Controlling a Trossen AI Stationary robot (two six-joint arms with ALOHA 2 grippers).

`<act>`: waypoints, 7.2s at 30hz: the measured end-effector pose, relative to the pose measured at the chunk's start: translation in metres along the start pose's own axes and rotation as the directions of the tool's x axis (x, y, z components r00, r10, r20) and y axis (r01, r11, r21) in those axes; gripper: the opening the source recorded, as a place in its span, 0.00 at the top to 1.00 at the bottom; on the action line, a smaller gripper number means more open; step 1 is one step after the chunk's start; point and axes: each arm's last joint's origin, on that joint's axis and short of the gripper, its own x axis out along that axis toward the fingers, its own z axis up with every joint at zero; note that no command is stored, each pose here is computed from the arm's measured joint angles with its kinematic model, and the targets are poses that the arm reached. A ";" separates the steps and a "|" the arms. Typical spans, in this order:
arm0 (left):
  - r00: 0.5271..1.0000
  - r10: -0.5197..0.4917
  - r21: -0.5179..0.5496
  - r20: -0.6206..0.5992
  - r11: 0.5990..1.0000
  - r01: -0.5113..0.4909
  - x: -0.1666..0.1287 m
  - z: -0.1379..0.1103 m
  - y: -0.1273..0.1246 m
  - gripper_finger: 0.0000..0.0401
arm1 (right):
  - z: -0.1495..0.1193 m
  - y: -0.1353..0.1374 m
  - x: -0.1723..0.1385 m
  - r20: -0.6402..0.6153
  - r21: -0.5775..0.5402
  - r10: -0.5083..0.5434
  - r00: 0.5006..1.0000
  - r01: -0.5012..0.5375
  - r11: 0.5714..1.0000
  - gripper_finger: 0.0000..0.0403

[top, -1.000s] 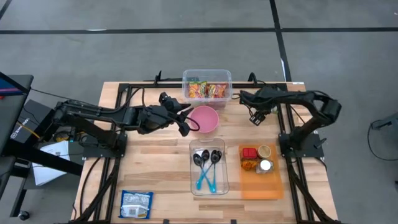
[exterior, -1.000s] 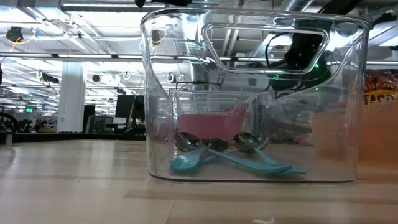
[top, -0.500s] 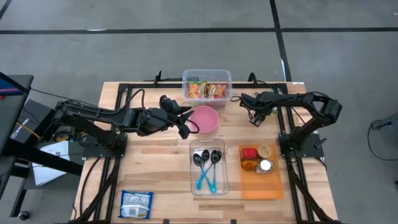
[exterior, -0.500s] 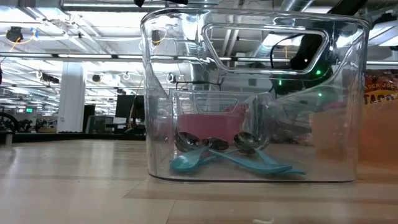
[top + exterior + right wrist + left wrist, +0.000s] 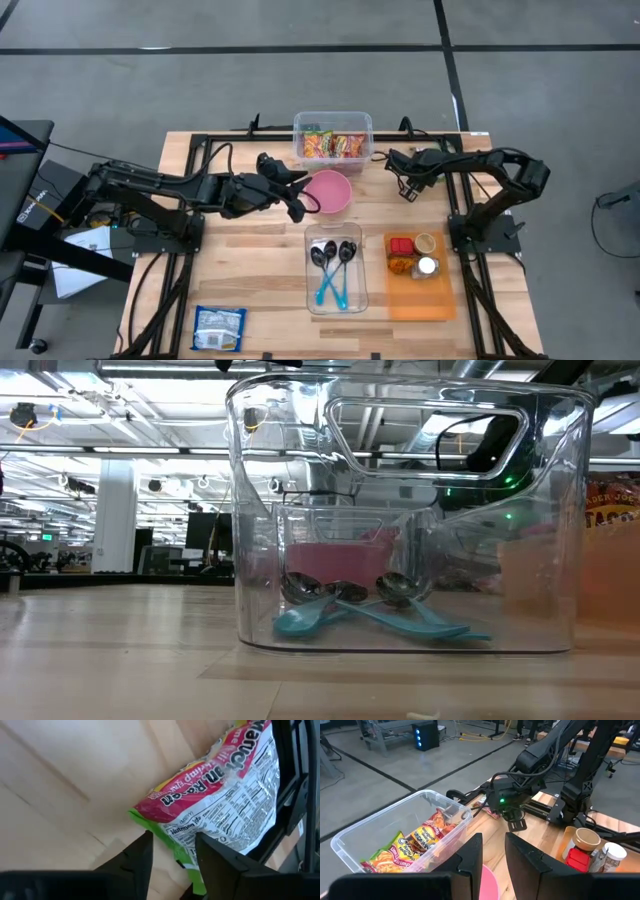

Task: Pick & Place Food Item
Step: Put the green noodle pack into the top transparent bin

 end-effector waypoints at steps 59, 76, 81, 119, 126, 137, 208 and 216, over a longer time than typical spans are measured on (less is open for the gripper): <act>0.998 -0.060 -0.093 -0.015 0.994 0.058 0.000 0.000 -0.002 0.81 | -0.006 0.025 -0.018 0.038 -0.010 -0.028 0.999 0.029 1.000 0.58; 0.997 -0.074 -0.154 0.005 0.985 0.074 0.000 0.002 -0.003 0.81 | -0.023 0.026 0.009 0.064 0.017 -0.138 0.988 0.137 0.990 0.91; 0.997 -0.076 -0.158 0.009 0.985 0.076 0.000 0.003 -0.003 0.81 | -0.028 0.026 -0.001 0.081 0.023 -0.087 0.993 0.086 0.996 0.98; 0.992 -0.121 -0.119 -0.020 0.986 0.117 0.023 -0.012 -0.020 0.81 | -0.030 0.038 -0.071 0.150 0.056 0.251 0.956 -0.262 0.963 0.57; 0.992 -0.124 -0.149 -0.015 0.981 0.121 0.023 -0.012 -0.021 0.81 | -0.008 0.046 -0.051 0.093 0.054 0.157 0.983 -0.162 0.985 0.55; 0.991 -0.136 -0.171 0.011 0.976 0.136 0.023 -0.009 -0.021 0.81 | -0.001 0.059 -0.032 0.077 -0.015 0.021 0.997 -0.020 1.000 0.69; 0.991 -0.132 -0.077 0.005 0.988 0.132 0.022 -0.010 -0.021 0.81 | -0.065 0.033 -0.079 0.573 0.301 0.608 0.550 -0.831 0.468 1.00; 0.991 -0.134 -0.088 0.009 0.987 0.134 0.022 -0.009 -0.021 0.81 | -0.063 0.014 -0.066 0.580 0.351 0.497 0.646 -0.748 0.563 1.00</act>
